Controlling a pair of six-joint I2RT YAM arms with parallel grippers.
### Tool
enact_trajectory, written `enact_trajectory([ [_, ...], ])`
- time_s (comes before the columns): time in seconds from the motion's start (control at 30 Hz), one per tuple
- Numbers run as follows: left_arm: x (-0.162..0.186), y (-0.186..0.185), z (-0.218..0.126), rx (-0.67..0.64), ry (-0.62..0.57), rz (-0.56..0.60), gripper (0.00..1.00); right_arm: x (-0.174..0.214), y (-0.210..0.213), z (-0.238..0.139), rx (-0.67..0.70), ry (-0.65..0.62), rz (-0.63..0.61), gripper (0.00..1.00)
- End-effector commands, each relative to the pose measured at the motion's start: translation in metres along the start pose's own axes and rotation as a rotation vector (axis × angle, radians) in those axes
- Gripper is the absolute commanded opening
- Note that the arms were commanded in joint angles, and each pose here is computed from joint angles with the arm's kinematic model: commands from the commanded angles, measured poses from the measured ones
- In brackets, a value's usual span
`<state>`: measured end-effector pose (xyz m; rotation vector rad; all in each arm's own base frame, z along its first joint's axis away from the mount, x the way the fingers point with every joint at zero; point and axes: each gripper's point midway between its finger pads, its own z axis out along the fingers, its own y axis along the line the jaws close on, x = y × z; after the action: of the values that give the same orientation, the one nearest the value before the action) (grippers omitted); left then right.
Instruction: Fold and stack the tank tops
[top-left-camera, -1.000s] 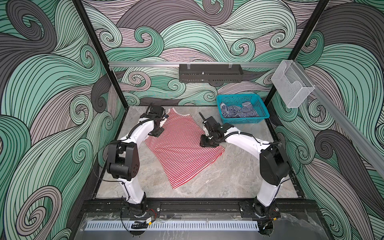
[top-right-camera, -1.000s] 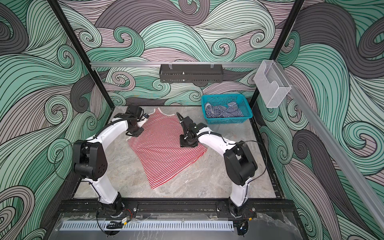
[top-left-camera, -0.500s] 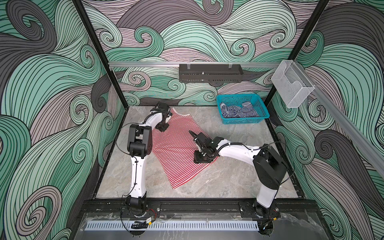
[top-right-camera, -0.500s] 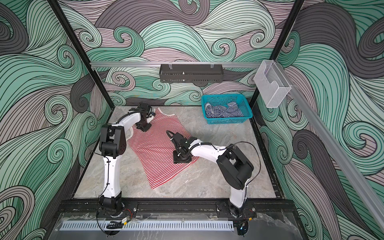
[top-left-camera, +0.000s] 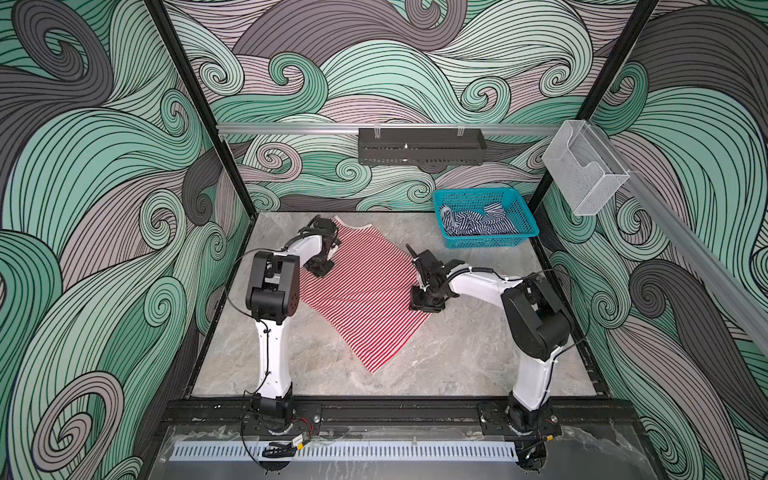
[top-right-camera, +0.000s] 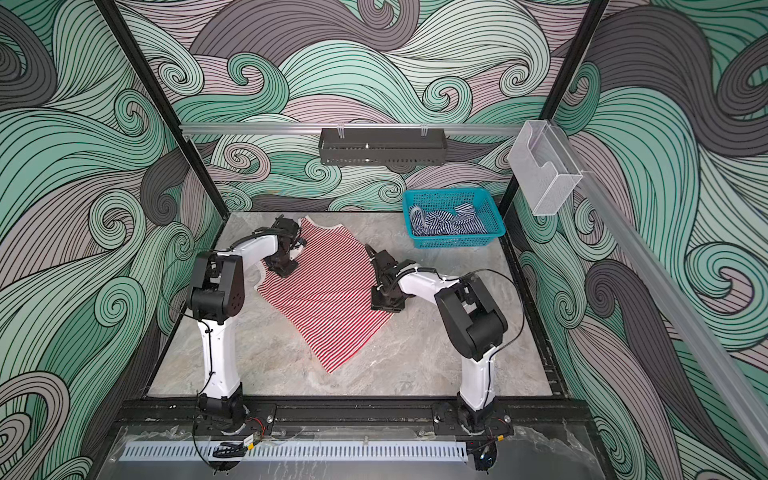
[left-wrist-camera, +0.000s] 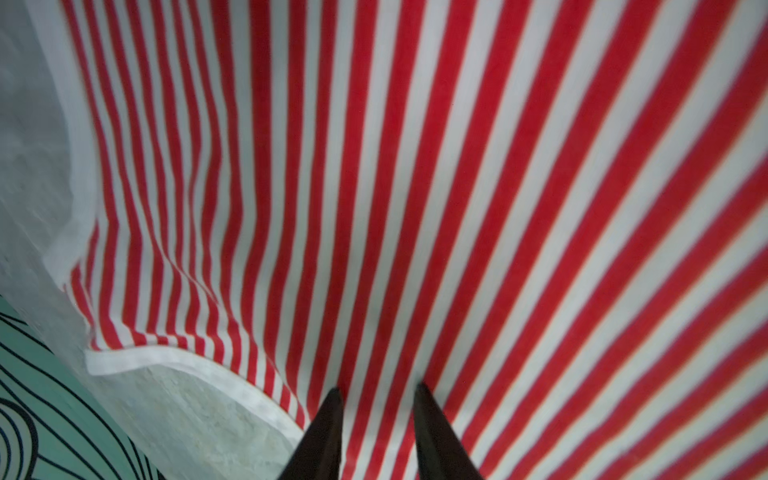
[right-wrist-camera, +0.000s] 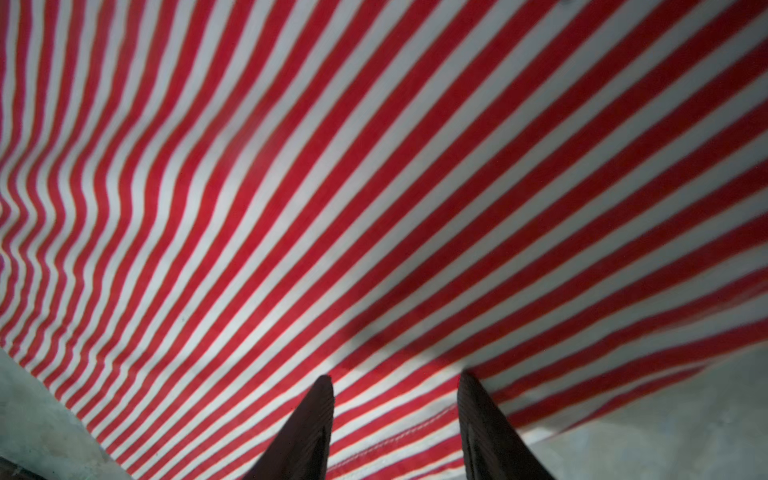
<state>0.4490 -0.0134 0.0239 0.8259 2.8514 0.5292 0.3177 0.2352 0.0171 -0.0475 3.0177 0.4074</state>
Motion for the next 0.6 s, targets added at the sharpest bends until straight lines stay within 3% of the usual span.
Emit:
enact_trajectory([
  [0.0, 0.019, -0.005, -0.016, 0.026, 0.005, -0.025, 0.34, -0.006, -0.038, 0.016, 0.102, 0.060, -0.003, 0.51],
  [0.37, 0.085, -0.058, -0.041, 0.132, 0.043, 0.013, 0.34, -0.107, -0.055, 0.018, 0.140, -0.016, 0.015, 0.51],
  [0.57, 0.108, -0.088, -0.066, 0.222, 0.047, 0.057, 0.34, -0.138, -0.054, 0.018, 0.154, -0.025, 0.006, 0.51],
])
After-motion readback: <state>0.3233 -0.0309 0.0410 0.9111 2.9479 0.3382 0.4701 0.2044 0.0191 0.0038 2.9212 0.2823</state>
